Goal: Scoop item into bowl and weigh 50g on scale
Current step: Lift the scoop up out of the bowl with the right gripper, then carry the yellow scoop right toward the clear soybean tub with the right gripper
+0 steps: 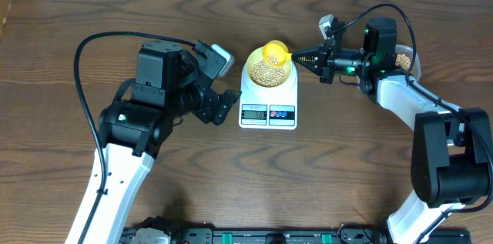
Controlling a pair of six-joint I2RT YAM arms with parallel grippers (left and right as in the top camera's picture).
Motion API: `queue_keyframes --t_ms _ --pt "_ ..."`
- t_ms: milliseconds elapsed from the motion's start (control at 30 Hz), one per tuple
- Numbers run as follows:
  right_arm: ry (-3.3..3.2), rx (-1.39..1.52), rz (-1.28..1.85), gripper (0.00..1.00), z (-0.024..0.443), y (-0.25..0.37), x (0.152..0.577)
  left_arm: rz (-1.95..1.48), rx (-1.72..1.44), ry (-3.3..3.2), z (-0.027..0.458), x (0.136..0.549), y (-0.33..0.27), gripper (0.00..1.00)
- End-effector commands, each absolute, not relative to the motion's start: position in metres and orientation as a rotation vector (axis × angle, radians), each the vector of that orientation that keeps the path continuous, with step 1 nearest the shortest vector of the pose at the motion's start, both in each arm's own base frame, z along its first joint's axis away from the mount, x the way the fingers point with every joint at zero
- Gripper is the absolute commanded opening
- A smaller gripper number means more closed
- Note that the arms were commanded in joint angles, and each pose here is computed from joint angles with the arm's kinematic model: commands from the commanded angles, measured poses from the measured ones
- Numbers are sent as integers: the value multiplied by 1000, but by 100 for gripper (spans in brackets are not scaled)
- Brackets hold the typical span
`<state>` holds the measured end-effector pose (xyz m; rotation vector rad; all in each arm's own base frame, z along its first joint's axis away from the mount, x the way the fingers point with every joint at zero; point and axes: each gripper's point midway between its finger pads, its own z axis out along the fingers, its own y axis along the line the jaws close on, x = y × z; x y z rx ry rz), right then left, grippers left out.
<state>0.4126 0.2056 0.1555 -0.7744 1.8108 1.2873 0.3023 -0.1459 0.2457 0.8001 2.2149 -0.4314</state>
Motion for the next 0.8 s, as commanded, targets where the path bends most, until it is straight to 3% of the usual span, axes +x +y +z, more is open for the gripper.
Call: queue_keyframes --t_ms 0,767 --pt "1790 -769 1313 1 172 206 409 -453 812 2226 240 299 -147 85" --pt "1772 -660 1187 1 201 168 428 -453 812 2226 240 299 -147 85"
